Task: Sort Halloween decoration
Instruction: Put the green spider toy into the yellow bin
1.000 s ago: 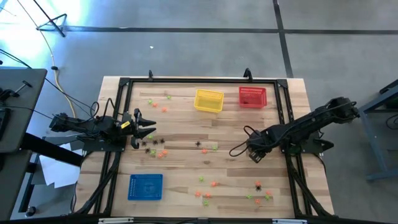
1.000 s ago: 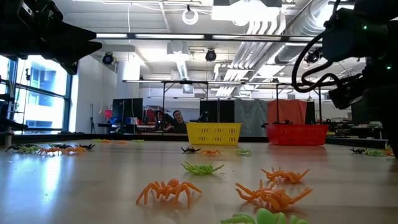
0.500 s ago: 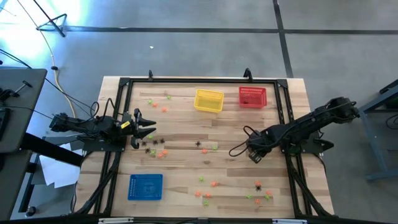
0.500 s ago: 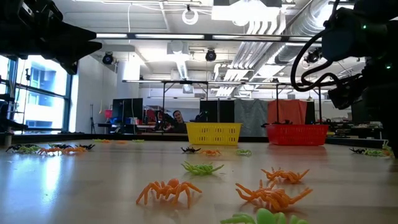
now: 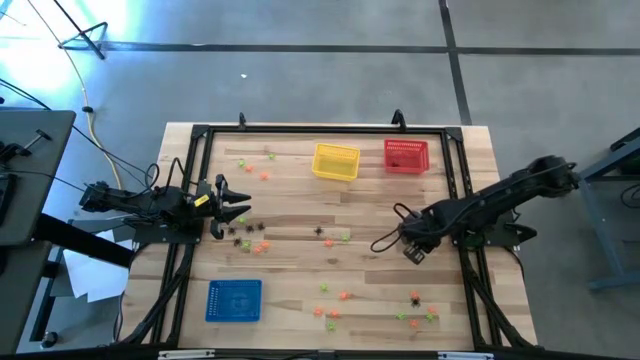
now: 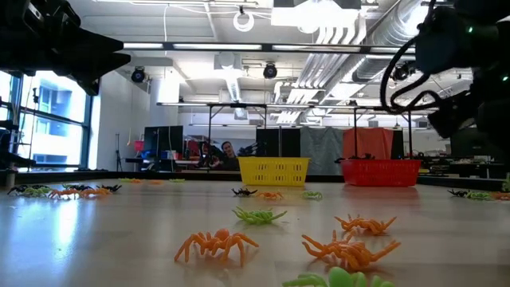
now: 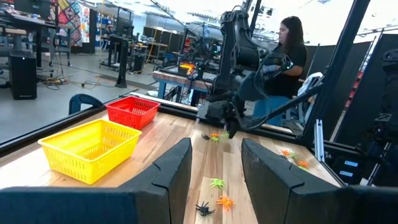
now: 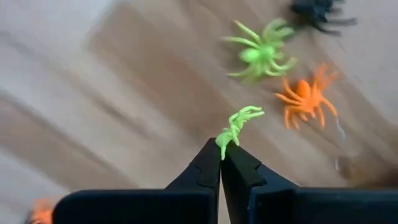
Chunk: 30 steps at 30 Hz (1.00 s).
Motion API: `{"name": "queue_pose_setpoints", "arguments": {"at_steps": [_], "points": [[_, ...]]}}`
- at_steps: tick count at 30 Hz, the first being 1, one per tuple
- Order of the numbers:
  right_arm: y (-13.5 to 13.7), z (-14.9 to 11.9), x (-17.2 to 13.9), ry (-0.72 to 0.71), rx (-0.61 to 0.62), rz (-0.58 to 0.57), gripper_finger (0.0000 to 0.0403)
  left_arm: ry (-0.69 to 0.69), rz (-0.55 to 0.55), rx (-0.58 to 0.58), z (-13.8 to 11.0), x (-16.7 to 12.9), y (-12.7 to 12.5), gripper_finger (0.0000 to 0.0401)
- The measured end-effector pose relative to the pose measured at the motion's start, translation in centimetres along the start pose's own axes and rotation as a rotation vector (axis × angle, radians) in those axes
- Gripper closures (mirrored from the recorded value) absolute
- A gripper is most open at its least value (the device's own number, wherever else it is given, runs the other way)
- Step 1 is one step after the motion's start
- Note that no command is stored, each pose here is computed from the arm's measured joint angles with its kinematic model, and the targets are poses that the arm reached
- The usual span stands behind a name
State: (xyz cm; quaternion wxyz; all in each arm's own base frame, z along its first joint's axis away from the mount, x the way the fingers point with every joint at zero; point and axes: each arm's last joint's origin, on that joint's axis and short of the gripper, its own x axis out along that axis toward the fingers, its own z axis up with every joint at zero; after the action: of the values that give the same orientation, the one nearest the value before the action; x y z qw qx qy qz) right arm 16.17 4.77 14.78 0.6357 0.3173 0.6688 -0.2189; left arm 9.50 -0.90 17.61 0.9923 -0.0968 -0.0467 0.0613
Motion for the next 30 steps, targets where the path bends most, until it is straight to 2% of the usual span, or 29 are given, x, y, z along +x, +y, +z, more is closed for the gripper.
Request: {"name": "queue_pose_setpoints", "arguments": {"at_steps": [5,9,13,18,24,30], "points": [[0.1,-0.3,-2.4,-0.034,-0.007,0.043,0.0402,-0.001,0.000,0.000,0.0,0.0,0.0,0.0272],[0.7,-0.3,-5.1,-0.122,-0.017,0.116,0.0402,-0.001,0.001,0.000,0.0,0.0,0.0,0.0272],[1.6,0.0,-8.5,-0.252,-0.048,0.200,0.0402,0.000,0.000,0.000,0.0,0.0,0.0,0.0272],[3.2,0.5,-13.3,-0.463,-0.153,0.255,0.0402,-0.001,0.000,0.000,0.0,0.0,0.0,0.0272],[4.4,2.1,-17.7,-0.717,-0.238,0.189,0.0402,-0.001,0.000,0.000,0.0,0.0,0.0,0.0272],[4.8,7.6,-18.9,-0.848,-0.297,0.091,0.0402,0.000,0.001,0.000,0.0,0.0,0.0,0.0272]]}}
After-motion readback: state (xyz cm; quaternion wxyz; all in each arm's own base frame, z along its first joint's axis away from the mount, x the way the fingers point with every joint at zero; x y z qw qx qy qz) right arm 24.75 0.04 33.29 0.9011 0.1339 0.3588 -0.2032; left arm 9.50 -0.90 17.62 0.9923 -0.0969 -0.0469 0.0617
